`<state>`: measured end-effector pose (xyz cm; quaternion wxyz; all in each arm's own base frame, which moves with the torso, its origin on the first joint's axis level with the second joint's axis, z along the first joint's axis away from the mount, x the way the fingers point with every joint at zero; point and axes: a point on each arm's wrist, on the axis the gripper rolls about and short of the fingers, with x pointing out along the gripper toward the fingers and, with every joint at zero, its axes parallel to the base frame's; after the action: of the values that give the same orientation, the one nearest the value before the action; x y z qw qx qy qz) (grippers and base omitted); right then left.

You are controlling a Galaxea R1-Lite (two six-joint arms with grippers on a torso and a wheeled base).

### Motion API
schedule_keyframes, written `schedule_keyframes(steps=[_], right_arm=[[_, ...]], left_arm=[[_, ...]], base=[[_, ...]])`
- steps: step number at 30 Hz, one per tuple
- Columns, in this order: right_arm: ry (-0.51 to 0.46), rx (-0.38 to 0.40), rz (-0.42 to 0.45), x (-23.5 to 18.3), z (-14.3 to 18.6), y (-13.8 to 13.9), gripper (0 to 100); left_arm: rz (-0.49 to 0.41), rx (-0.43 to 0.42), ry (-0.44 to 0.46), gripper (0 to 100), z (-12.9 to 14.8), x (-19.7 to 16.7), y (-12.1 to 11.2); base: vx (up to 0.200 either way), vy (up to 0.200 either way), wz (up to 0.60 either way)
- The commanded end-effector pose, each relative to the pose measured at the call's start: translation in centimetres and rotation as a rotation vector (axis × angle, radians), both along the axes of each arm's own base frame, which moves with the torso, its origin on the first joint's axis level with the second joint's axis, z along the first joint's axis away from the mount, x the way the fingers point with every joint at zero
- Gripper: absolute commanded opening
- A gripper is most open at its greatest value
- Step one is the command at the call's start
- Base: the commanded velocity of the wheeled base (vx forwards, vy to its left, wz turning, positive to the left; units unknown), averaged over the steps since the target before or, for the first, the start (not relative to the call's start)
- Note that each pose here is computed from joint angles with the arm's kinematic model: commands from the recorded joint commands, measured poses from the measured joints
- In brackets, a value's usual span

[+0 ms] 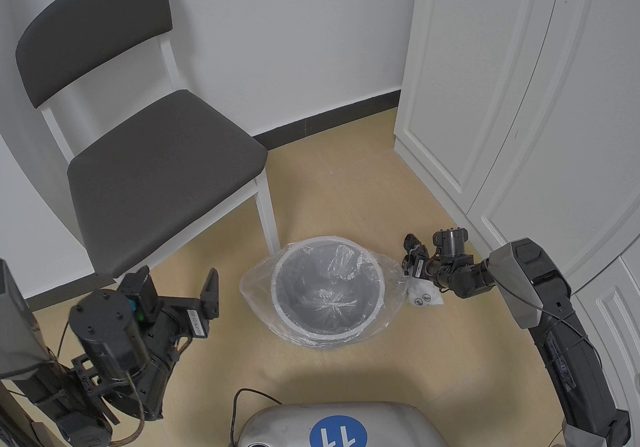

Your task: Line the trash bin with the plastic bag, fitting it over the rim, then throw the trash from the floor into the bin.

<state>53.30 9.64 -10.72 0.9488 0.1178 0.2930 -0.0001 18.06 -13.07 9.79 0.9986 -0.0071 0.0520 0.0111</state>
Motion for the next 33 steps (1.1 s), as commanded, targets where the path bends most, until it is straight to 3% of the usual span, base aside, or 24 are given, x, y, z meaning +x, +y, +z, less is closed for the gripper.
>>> schedule_keyframes(steps=[1, 6, 10, 15, 21, 24, 28, 33], right_arm=[[-0.105, 0.087, -0.090, 0.5, 3.0, -0.6, 0], [-0.071, 0.141, -0.119, -1.0, 5.6, -1.6, 0], [-0.040, 0.153, -0.136, -2.4, 7.2, -2.0, 0], [-0.028, 0.151, -0.146, -4.5, 10.5, -2.8, 0], [-0.057, 0.159, -0.146, -9.0, 16.7, -3.6, 0], [-0.086, 0.156, -0.141, -11.4, 18.3, -3.9, 0], [-0.207, 0.158, -0.116, -13.6, 21.8, -4.1, 0], [-0.284, 0.096, -0.060, -16.1, 25.0, -3.9, 0]], left_arm=[[0.035, -0.011, -0.140, 100, 4.0, -1.4, 2.2], [0.111, -0.011, -0.241, 100, 6.6, -1.9, 4.6], [0.114, -0.014, -0.301, 100, 8.6, -2.7, 5.4], [0.074, -0.028, -0.317, 100, 10.2, -3.9, 5.5], [0.021, -0.055, -0.344, 100, 11.7, -5.3, 5.3], [0.022, -0.063, -0.353, 100, 12.1, -5.5, 5.4], [0.016, -0.071, -0.367, 100, 12.4, -5.8, 5.7], [-0.067, -0.086, -0.398, 100, 12.6, -6.2, 5.8]], base=[[0.000, 0.000, 0.00], [0.000, 0.000, 0.00], [0.000, 0.000, 0.00], [0.000, 0.000, 0.00], [0.000, 0.000, 0.00], [0.000, 0.000, 0.00], [0.000, 0.000, 0.00], [0.000, 0.000, 0.00]])
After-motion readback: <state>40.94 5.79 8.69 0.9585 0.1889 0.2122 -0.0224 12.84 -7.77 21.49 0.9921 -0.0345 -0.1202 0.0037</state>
